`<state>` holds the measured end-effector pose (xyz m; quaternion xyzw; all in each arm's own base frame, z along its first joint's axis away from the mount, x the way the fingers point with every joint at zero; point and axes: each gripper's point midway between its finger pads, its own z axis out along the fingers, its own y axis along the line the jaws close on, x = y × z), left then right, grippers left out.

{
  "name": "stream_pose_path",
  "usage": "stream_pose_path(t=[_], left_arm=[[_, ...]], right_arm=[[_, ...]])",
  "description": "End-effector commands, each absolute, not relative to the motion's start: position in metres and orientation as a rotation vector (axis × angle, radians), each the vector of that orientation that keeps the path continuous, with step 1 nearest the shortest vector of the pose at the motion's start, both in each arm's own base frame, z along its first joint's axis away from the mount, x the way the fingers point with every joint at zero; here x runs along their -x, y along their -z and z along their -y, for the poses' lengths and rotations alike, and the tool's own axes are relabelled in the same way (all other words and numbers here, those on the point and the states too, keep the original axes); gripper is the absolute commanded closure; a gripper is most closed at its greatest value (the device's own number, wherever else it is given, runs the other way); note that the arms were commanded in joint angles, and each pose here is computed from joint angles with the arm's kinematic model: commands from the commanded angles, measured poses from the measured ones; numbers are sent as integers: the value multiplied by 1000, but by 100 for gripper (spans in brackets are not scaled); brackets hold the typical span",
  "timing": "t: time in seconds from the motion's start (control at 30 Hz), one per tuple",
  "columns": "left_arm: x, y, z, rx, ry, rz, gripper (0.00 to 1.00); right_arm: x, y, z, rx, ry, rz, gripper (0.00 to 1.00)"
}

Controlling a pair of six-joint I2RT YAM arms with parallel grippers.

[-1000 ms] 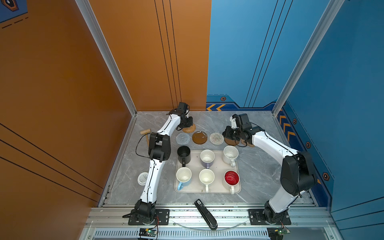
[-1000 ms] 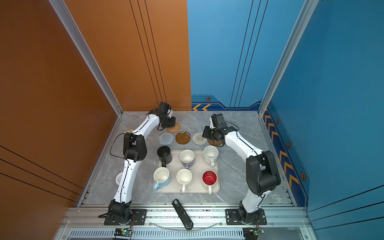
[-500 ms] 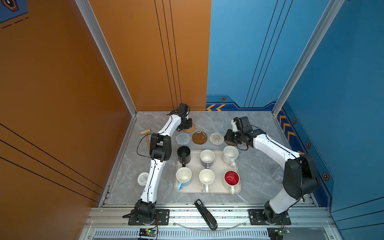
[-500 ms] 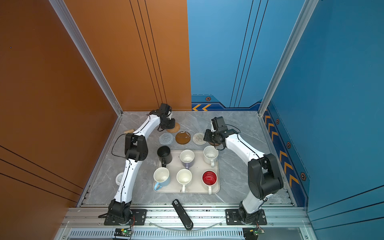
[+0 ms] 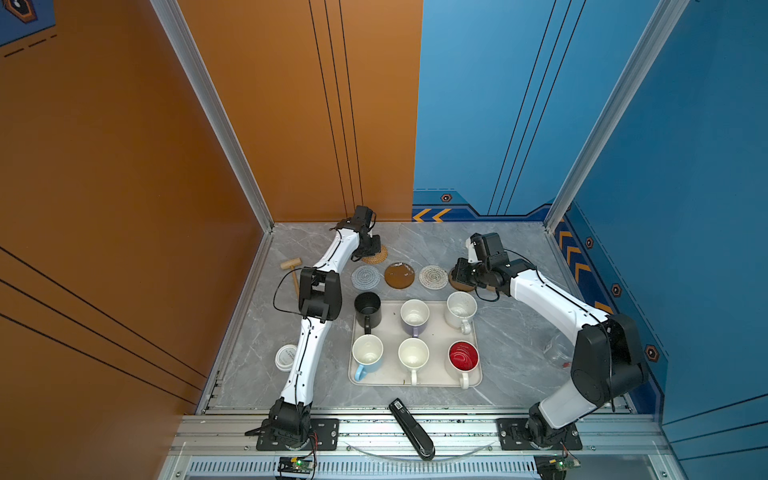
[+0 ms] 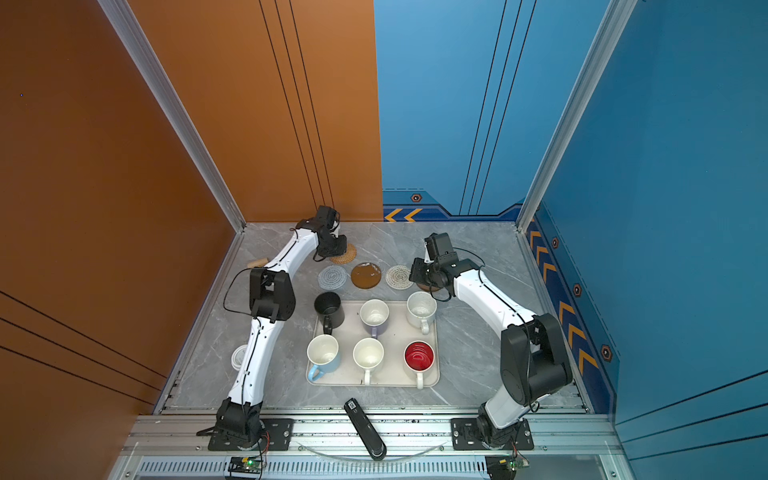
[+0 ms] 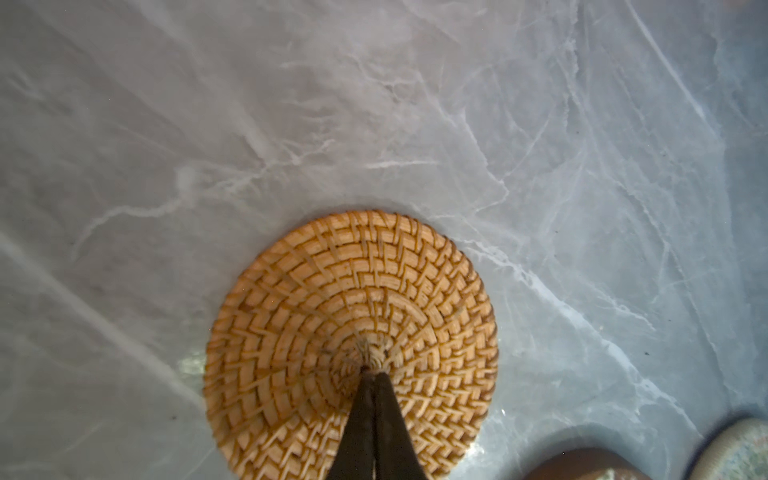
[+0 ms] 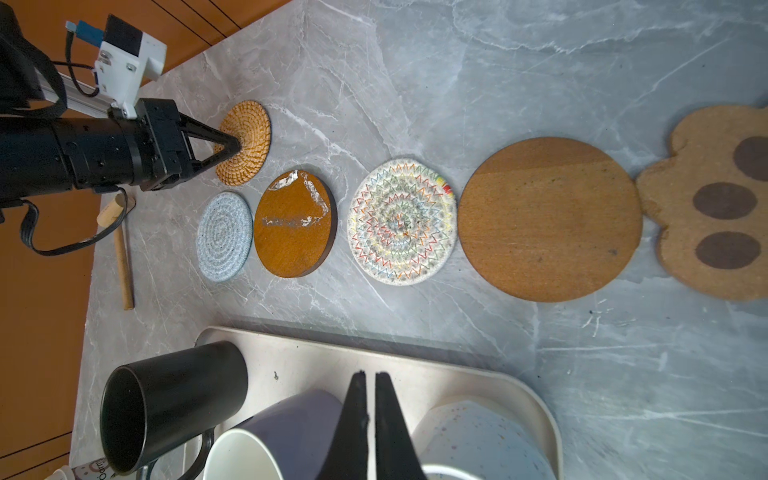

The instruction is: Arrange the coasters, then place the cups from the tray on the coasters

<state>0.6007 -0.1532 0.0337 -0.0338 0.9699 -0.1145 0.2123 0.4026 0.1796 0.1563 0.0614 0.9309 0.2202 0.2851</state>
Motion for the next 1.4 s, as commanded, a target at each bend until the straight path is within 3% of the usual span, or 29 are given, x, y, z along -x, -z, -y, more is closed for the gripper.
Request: stream_pose_path(t=[0.0,0.57,1.37], left_arm=[[-592,0,116,221,190,-2776,95],[-568,-3,84,464,143,-2812,99],[-519,-19,47,741,-235,-2692,100]], right_arm=[[-395,-158,-173,-184,-546,-2501,94],[-392,-159,-179,-161,-558,-2502,93],[-378,-166,-175,-144,-563,-2483,92]])
